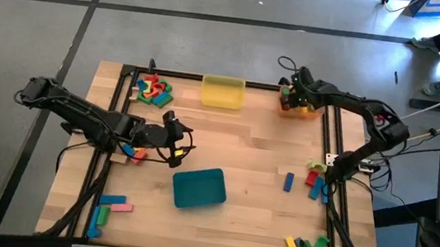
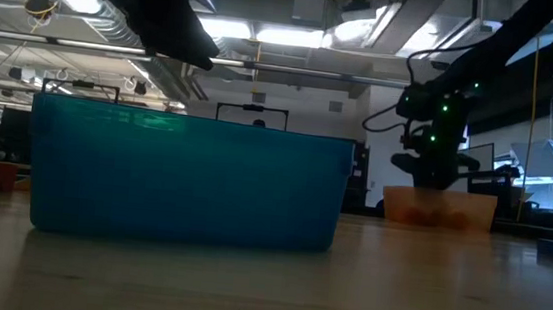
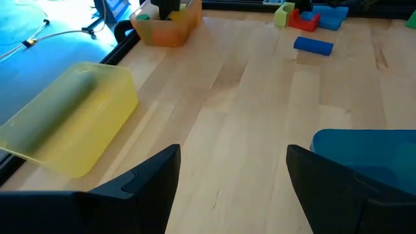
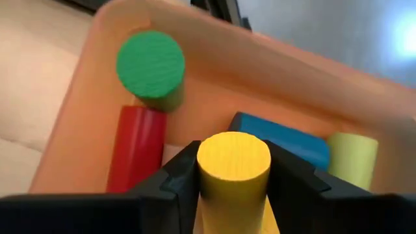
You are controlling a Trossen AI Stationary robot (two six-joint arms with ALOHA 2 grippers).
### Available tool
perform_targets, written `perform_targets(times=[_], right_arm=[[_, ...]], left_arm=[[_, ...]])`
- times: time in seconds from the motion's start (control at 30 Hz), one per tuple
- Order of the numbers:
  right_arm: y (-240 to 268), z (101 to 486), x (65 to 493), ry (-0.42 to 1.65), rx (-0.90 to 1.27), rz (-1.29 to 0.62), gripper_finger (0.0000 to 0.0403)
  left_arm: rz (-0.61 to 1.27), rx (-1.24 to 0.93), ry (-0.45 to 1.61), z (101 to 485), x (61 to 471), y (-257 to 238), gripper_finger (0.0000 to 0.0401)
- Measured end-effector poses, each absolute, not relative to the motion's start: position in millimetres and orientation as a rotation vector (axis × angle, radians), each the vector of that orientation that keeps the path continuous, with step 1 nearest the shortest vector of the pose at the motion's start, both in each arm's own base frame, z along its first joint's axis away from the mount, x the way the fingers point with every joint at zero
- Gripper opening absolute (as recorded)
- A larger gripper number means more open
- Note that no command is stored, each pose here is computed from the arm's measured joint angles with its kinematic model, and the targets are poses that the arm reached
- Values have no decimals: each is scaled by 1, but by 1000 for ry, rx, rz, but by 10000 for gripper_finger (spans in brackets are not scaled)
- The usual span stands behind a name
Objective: Sort blocks by size
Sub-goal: Put the yellow cylindrical block into the orange bin, then put the green cylindrical block into the orange bin
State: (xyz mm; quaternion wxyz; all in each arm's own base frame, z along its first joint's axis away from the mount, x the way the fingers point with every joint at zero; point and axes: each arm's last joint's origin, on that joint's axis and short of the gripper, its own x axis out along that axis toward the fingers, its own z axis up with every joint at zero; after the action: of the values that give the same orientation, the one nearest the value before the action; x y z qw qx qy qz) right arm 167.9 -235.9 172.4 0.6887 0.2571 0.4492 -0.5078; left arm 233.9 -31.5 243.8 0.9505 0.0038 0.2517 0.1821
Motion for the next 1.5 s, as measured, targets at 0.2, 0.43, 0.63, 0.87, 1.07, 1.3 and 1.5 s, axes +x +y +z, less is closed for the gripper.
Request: perform_targets(times=[0.2, 0.43, 0.63, 0.87, 1.07, 1.3, 1.5], right_arm=[[-236, 172, 167, 1016, 572, -1141, 212], [-221, 206, 178, 931, 522, -1024, 253], [-167, 252, 205, 766, 360, -784, 261], [-92, 274, 245, 645, 195, -474, 261], [-32, 275, 269, 592, 82, -280, 261], [17, 267, 286, 552, 17, -137, 262], [45, 250, 301, 555, 29, -61, 262]], left_arm=[[370, 7, 512, 244, 234, -31, 265], [367, 14, 512, 244, 234, -32, 265], [347, 3, 512, 244, 234, -35, 265], [265, 15, 522, 244, 234, -39, 265], [128, 110, 512, 250, 234, -58, 265], [46, 155, 644, 268, 240, -95, 265], [57, 133, 867, 272, 248, -130, 265]])
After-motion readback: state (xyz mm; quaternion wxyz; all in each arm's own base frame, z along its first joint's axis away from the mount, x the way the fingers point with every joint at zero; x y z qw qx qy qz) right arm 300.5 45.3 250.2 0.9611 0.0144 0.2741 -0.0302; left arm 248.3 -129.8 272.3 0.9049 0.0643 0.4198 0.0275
